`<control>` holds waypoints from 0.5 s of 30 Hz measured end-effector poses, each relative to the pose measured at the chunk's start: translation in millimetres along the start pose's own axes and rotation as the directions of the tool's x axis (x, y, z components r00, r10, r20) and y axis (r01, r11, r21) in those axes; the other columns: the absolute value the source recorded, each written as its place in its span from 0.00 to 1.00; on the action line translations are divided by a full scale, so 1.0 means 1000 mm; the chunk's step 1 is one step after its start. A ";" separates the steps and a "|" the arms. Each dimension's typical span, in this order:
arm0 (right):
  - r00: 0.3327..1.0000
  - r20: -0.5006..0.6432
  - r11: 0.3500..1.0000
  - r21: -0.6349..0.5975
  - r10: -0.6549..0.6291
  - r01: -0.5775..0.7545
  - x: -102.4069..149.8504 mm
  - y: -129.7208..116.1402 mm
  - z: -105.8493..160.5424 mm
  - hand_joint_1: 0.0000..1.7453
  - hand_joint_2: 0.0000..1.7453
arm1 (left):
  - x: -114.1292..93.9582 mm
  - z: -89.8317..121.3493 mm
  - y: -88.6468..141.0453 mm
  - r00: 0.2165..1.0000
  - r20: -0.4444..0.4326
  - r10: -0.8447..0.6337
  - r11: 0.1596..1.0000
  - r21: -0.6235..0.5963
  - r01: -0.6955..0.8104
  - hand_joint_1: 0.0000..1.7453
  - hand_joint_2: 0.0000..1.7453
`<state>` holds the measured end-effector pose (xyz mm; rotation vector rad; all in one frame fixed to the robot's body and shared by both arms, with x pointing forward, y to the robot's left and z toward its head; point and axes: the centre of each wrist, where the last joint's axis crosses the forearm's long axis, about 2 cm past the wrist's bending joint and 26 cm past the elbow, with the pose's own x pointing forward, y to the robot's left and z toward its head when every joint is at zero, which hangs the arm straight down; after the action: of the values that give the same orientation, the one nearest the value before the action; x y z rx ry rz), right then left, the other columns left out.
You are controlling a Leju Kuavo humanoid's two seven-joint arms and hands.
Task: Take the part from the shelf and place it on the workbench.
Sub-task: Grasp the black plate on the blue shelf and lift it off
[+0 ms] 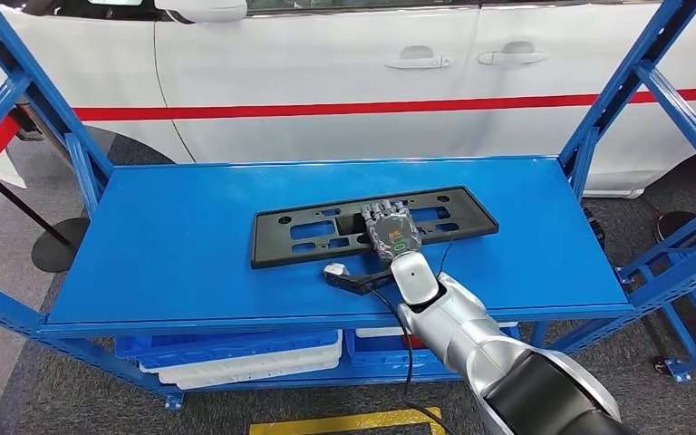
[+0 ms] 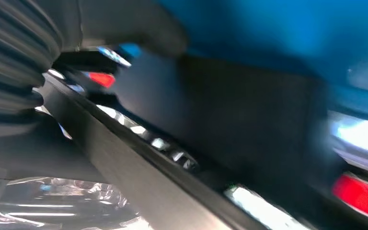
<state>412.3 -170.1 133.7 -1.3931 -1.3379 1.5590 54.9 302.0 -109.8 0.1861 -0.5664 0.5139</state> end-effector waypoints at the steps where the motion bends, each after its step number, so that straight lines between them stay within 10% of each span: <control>1: 1.000 -0.004 1.000 0.003 -0.001 0.001 -0.002 0.001 0.000 1.00 1.00 | 0.000 0.000 0.000 1.000 0.002 0.001 1.000 0.000 -0.001 0.00 0.00; 15: 0.999 -0.023 1.000 0.007 -0.025 0.026 -0.011 0.009 0.004 1.00 1.00 | 0.004 -0.002 0.003 0.999 0.040 -0.010 1.000 -0.003 0.010 0.00 0.00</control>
<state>412.3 -184.0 127.7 -1.3801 -1.3305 1.5258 57.6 306.6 -109.3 0.1964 -0.6048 0.5001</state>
